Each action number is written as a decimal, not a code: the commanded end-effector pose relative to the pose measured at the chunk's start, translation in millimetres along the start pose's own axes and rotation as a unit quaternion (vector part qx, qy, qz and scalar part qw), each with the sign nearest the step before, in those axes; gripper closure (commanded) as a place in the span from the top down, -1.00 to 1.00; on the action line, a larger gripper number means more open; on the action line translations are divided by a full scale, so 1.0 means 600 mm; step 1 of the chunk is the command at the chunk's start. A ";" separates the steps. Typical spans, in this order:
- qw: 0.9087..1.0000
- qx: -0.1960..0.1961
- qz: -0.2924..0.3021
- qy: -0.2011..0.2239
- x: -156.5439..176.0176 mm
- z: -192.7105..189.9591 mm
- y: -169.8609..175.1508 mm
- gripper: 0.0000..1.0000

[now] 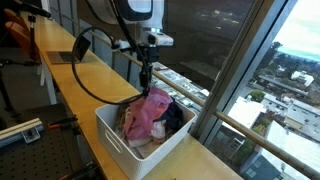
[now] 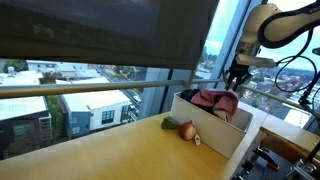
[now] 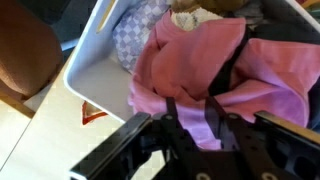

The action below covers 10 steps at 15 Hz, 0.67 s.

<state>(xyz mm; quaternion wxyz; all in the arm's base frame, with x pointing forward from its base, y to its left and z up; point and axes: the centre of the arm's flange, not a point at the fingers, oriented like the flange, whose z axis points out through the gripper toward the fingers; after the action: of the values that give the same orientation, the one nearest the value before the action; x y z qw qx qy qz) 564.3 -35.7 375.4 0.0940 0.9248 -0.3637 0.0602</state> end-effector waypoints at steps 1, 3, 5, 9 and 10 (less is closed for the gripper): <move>1.000 0.008 0.000 0.020 0.002 -0.047 -0.013 0.33; 0.999 0.017 -0.009 0.034 -0.010 -0.082 -0.034 0.63; 0.998 0.027 -0.026 0.047 -0.034 -0.109 -0.072 0.93; 0.996 0.033 -0.066 0.053 -0.111 -0.117 -0.168 1.00; 0.995 0.032 -0.078 0.049 -0.137 -0.110 -0.196 1.00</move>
<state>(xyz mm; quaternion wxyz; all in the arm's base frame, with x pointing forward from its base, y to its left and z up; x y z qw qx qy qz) 574.2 72.0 422.9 0.0743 0.9433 -0.3029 0.1135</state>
